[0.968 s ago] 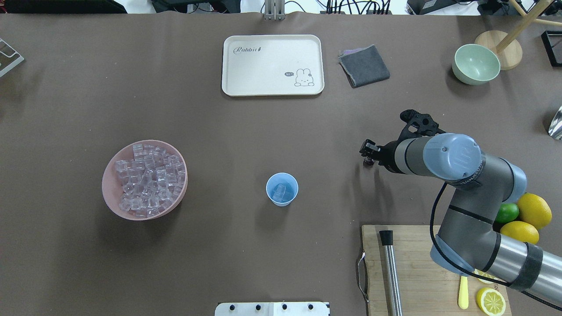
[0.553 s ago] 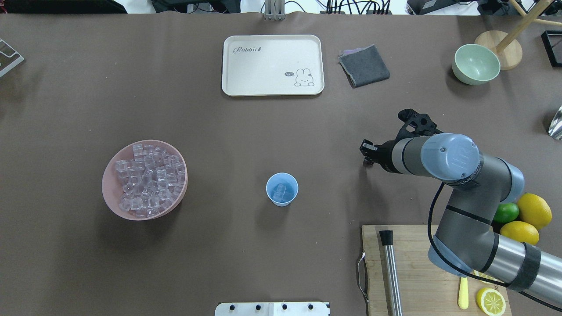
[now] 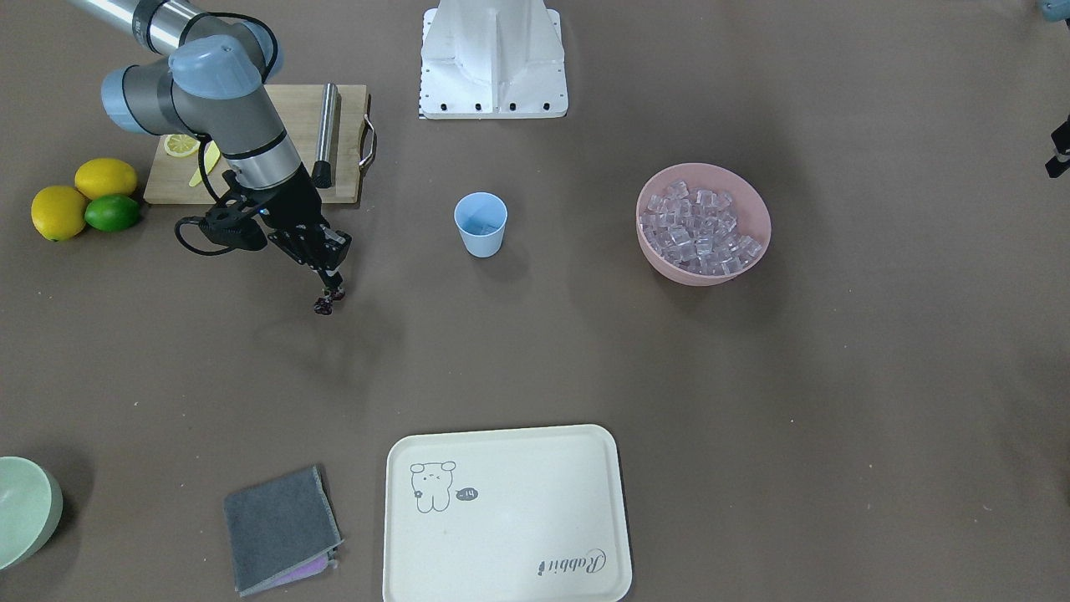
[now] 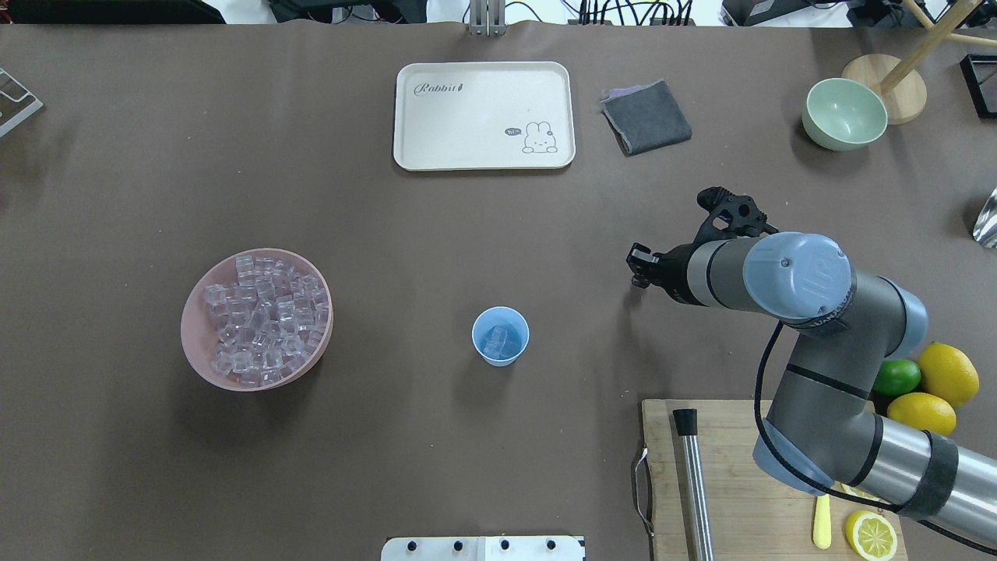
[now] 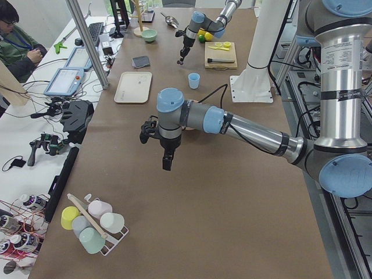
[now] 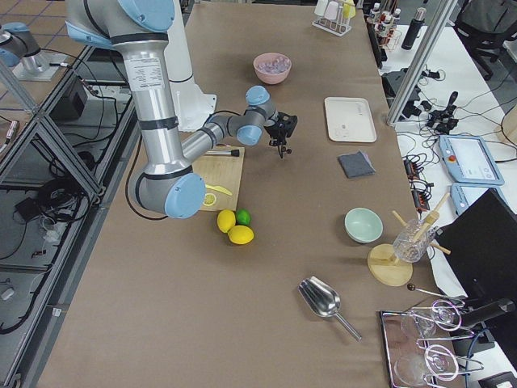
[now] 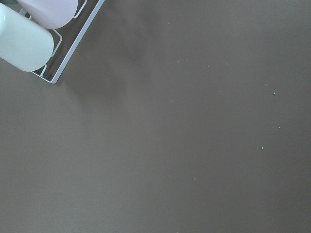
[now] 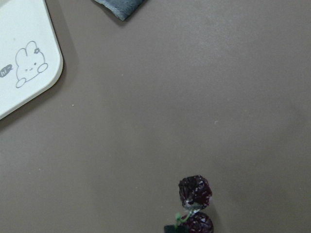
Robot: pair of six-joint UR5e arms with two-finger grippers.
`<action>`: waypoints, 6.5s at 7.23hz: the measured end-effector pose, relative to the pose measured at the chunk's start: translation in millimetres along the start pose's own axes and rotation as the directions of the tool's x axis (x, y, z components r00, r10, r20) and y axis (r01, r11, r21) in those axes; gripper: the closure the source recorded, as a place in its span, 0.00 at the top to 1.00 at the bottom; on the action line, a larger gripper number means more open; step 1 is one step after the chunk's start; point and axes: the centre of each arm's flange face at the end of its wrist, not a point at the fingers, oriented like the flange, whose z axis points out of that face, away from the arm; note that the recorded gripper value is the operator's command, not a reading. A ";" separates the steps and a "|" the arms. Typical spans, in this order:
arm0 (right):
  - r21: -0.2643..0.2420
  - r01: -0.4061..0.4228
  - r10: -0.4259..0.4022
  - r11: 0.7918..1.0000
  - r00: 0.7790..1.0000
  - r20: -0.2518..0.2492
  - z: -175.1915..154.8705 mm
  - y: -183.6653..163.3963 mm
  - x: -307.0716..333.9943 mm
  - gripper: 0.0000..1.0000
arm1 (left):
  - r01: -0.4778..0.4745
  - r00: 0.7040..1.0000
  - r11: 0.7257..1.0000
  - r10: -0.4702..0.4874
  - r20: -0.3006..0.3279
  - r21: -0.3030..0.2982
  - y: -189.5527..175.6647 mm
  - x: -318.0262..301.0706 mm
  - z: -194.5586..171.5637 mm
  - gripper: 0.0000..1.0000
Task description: Put ice and cherries in cup
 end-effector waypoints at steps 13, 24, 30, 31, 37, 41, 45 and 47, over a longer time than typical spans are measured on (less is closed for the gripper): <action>-0.080 0.237 -0.241 0.968 0.969 -0.048 -45.6 178.7 -156.3 0.00 | -0.003 1.000 1.000 0.003 0.000 0.002 3.9 1.2 -1.7 0.99; -0.090 0.345 -0.352 0.934 0.931 -0.091 -43.8 98.2 -140.0 1.00 | 0.066 0.998 0.994 -0.066 0.003 -0.083 26.1 -28.2 32.2 0.99; -0.203 0.548 -0.581 0.812 0.793 -0.182 -142.9 -166.9 22.8 1.00 | 0.125 0.992 0.990 -0.127 -0.024 -0.068 92.2 -150.2 28.2 0.99; -0.250 0.588 -0.636 0.769 0.745 -0.201 -166.5 -208.0 81.8 1.00 | 0.127 0.991 0.990 -0.129 -0.024 -0.067 93.9 -153.3 28.1 0.99; -0.387 0.385 -0.482 0.838 0.855 -0.193 -260.8 -287.3 444.9 1.00 | 0.130 0.991 0.989 -0.132 -0.021 -0.068 95.3 -155.2 28.7 0.99; -0.426 0.283 -0.401 0.859 0.890 -0.216 -243.7 -287.3 503.5 1.00 | 0.126 0.991 0.989 -0.128 -0.022 -0.070 94.0 -153.8 29.8 0.99; -0.430 0.269 -0.386 0.862 0.898 -0.210 -244.9 -279.3 512.6 1.00 | 0.123 0.992 0.990 -0.125 -0.023 -0.068 93.2 -153.0 29.8 0.99; -0.428 0.286 -0.396 0.857 0.897 -0.194 -249.7 -275.4 515.0 1.00 | 0.121 0.992 0.990 -0.123 -0.022 -0.067 92.5 -152.7 29.5 0.99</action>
